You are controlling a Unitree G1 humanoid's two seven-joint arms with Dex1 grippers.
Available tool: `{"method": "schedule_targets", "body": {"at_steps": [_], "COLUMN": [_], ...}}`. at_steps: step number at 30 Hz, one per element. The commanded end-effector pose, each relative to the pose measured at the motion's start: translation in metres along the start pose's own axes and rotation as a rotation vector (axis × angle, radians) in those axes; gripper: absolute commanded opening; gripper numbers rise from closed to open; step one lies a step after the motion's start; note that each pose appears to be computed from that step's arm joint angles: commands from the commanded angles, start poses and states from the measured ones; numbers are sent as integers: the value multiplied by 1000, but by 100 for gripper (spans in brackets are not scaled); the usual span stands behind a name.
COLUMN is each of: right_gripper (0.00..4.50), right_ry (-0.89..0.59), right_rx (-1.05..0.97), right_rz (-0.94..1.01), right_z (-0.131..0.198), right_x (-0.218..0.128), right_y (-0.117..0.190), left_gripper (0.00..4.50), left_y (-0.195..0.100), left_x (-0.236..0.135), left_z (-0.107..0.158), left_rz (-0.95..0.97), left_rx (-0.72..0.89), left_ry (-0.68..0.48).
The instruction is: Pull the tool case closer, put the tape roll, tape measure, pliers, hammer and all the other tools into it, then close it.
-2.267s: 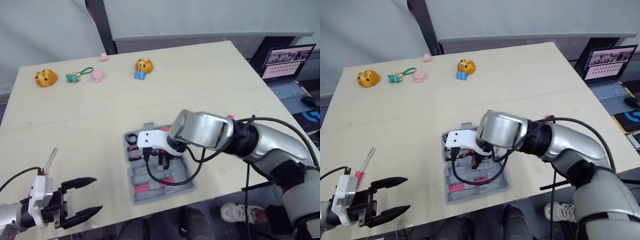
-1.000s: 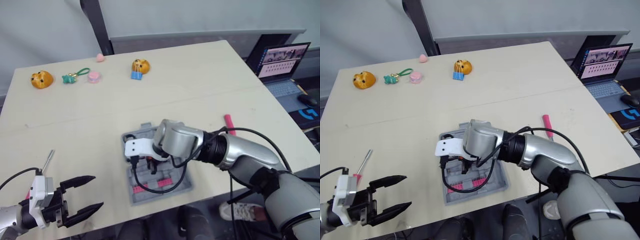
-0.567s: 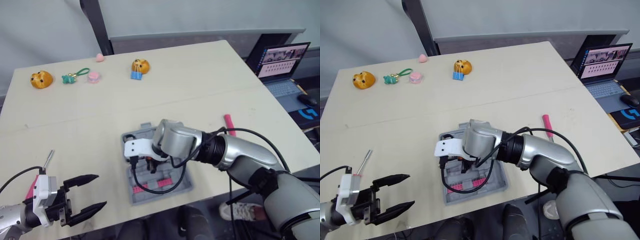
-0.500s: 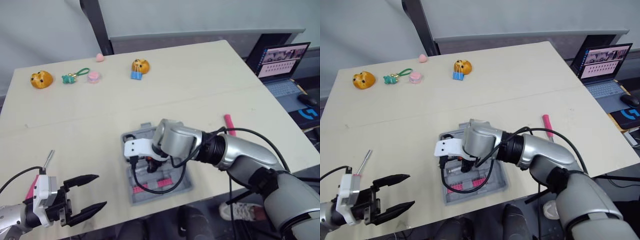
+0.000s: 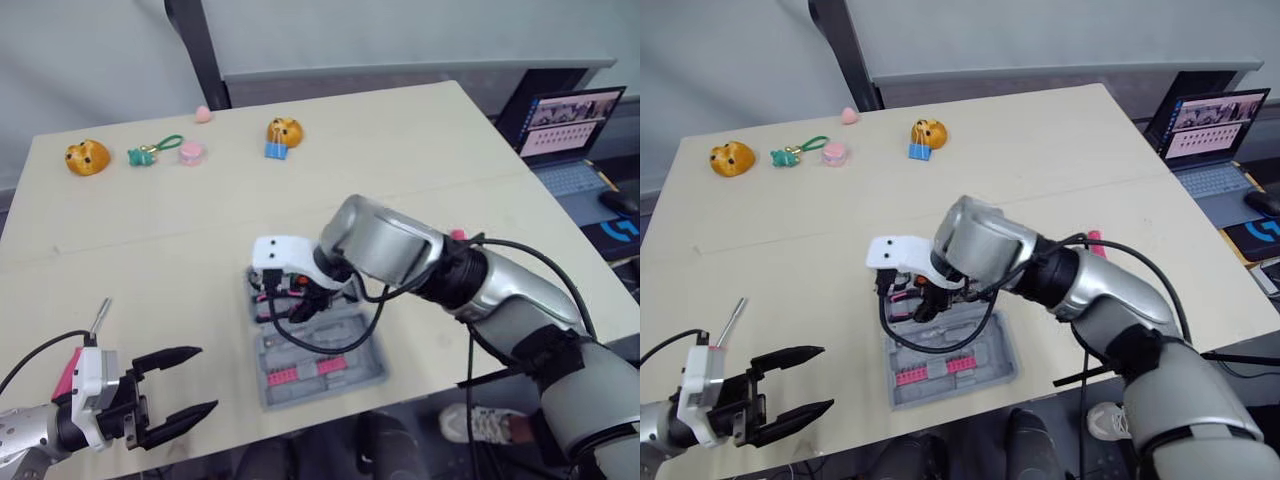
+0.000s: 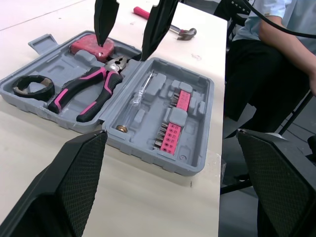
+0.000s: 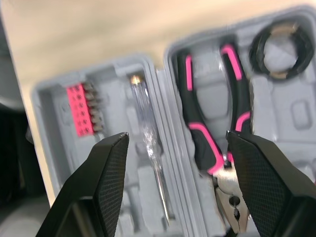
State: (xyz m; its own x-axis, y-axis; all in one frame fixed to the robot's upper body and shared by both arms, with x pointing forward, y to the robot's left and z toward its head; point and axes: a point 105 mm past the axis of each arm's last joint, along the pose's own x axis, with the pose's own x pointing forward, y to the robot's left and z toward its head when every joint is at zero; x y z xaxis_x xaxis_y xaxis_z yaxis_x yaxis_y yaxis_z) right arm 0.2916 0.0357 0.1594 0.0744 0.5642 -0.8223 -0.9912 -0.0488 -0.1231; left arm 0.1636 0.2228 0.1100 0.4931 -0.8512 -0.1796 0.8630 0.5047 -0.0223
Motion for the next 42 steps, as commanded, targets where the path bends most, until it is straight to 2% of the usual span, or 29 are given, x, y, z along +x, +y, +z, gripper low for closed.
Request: {"method": "schedule_targets", "body": {"at_steps": [1, 2, 4, 6, 7, 10, 20, 42], "right_gripper": [256, 233, 117, 30, 8, 8, 8, 8], "right_ry": [-163, -195, -285, -374, -417, -487, -517, -341], "right_rx": [-27, -5, 14, 23, 30, 15, 17, -11], "right_rz": [8, 16, 15, -8, -12, -54, -66, -107], "right_z": [3, -2, -5, -7, -8, -13, -42, -79], "right_x": [-12, -12, -14, -13, -13, -10, 13, 38], "right_y": [8, 10, 14, 15, 16, 17, 24, 12], "left_gripper": [450, 450, 450, 450, 450, 450, 450, 450], "left_y": [-1, -1, -1, 1, 1, 2, 5, 2], "left_x": [-1, -2, -2, -3, -2, -2, -2, 1], "left_z": [6, 6, 7, 8, 8, 9, 13, 11], "left_rz": [-4, -4, -4, -3, -3, -8, -8, -5], "left_rx": [12, 11, 13, 13, 13, 16, 23, 18], "left_ry": [-14, -15, -14, -16, -15, -10, -6, -7]}}
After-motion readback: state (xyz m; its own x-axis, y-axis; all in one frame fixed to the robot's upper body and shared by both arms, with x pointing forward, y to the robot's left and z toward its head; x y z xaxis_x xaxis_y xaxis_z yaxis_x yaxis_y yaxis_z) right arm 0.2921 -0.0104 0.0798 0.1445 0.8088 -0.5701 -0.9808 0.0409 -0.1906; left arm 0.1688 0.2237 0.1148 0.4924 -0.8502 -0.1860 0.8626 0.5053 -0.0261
